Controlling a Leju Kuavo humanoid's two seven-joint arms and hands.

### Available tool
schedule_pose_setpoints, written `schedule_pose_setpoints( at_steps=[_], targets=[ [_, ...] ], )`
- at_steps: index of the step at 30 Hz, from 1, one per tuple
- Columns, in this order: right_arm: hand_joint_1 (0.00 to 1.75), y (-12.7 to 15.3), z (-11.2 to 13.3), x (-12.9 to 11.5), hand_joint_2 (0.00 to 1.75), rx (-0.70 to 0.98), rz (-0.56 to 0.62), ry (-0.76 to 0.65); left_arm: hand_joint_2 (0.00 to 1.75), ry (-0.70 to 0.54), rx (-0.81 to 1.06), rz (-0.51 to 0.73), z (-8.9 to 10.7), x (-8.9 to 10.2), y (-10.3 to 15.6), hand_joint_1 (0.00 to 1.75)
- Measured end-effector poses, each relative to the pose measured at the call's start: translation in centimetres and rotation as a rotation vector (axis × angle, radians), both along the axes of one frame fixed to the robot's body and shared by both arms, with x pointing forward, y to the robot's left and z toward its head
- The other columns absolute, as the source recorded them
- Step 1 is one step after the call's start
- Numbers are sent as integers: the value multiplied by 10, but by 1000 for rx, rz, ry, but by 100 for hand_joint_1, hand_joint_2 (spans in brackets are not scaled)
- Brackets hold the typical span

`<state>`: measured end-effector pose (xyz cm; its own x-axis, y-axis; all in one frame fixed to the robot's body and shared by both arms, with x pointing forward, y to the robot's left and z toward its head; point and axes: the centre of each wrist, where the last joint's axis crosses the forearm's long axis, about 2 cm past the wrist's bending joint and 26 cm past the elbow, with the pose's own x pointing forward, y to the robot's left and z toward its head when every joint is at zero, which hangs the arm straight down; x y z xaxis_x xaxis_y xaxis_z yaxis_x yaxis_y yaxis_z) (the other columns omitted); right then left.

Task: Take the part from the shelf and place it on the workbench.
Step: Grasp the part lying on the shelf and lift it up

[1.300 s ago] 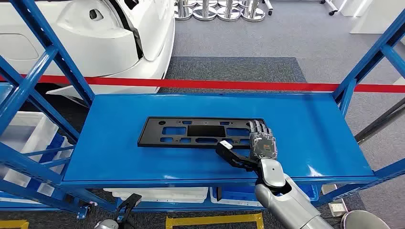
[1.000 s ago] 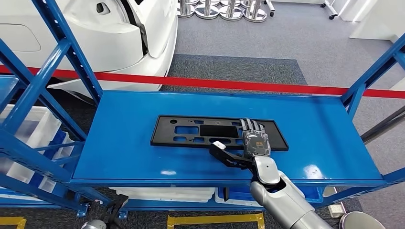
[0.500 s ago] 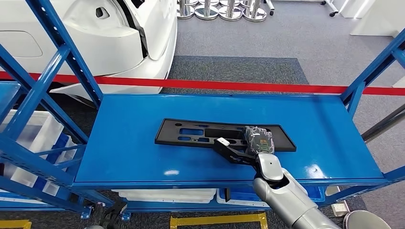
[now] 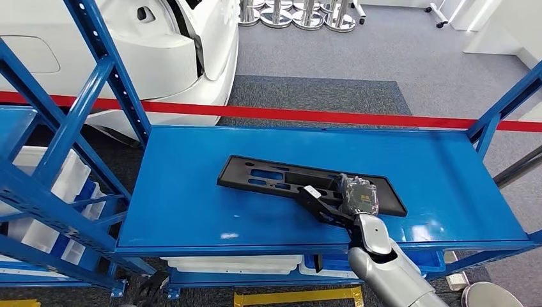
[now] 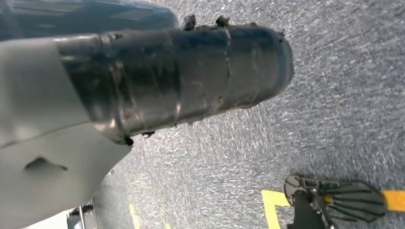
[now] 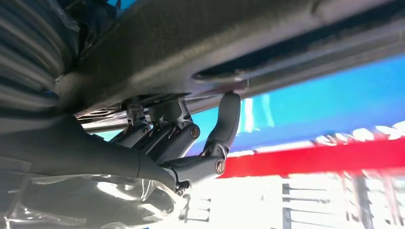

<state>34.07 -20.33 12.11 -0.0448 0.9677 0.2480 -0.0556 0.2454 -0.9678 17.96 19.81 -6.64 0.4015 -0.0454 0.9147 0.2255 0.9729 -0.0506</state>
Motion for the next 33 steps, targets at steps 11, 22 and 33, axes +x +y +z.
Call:
schedule_pose_setpoints(
  at_steps=[11, 22, 33],
  targets=[
    [175, 30, 51, -48, 175, 524, 130, -448, 0, 63, 24, 60, -11, -18, 26, 0],
    [175, 25, 128, -124, 175, 795, 322, -841, 0, 123, 90, 157, -25, -46, 68, 0],
    [175, 14, 147, -155, 175, 1007, 335, -939, 0, 120, 47, 192, -26, -50, 66, 0]
  ],
)
